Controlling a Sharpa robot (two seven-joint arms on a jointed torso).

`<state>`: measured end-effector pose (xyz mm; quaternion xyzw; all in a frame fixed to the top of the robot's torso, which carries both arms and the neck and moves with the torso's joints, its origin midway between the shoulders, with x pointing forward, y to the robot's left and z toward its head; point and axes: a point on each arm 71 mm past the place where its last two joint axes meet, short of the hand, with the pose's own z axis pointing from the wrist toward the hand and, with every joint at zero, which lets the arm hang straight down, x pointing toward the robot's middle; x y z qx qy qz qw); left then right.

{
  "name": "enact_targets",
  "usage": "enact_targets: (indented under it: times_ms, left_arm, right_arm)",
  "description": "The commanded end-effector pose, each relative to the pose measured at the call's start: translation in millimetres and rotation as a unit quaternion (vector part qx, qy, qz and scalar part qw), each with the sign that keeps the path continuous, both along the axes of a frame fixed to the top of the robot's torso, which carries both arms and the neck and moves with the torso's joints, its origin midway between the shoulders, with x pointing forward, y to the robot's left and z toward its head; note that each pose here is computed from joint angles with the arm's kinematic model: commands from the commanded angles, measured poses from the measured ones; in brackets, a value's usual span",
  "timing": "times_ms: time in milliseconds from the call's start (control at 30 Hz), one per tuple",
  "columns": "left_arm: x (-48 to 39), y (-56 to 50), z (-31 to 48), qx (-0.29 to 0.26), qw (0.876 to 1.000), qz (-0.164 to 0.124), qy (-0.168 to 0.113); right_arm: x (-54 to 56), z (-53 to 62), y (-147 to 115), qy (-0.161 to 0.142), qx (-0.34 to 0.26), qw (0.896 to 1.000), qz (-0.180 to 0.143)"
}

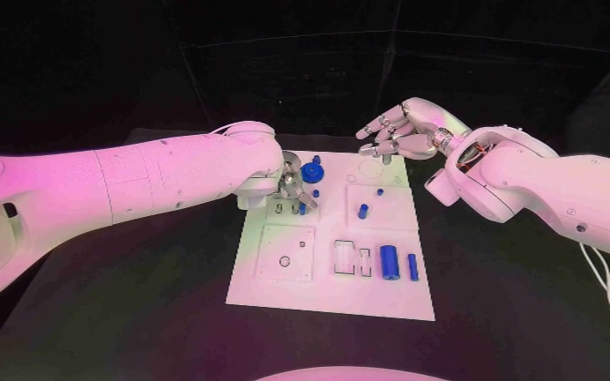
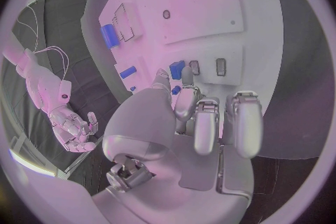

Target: Assemble the parts on the task board

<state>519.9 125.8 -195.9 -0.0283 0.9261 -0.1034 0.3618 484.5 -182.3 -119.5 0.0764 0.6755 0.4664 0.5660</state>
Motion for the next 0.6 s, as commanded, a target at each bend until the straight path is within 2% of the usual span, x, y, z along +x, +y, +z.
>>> enact_targets:
  times_ms: [33,367,600]
  left_arm:
    - [-0.7,0.4,-0.1,0.011,1.0,-0.005,0.006]
    - [-1.3,-0.3,-0.2,0.009,1.0,-0.008,0.007]
    - [-1.3,0.8,0.3,-0.013,1.0,0.001,0.007]
  right_arm:
    - [0.2,1.2,1.1,-0.001,-0.001,1.0,0.004]
    - [1.1,0.9,1.1,-0.001,-0.002,1.0,0.003]
    - [2.0,0.6,0.9,-0.001,-0.002,1.0,0.002]
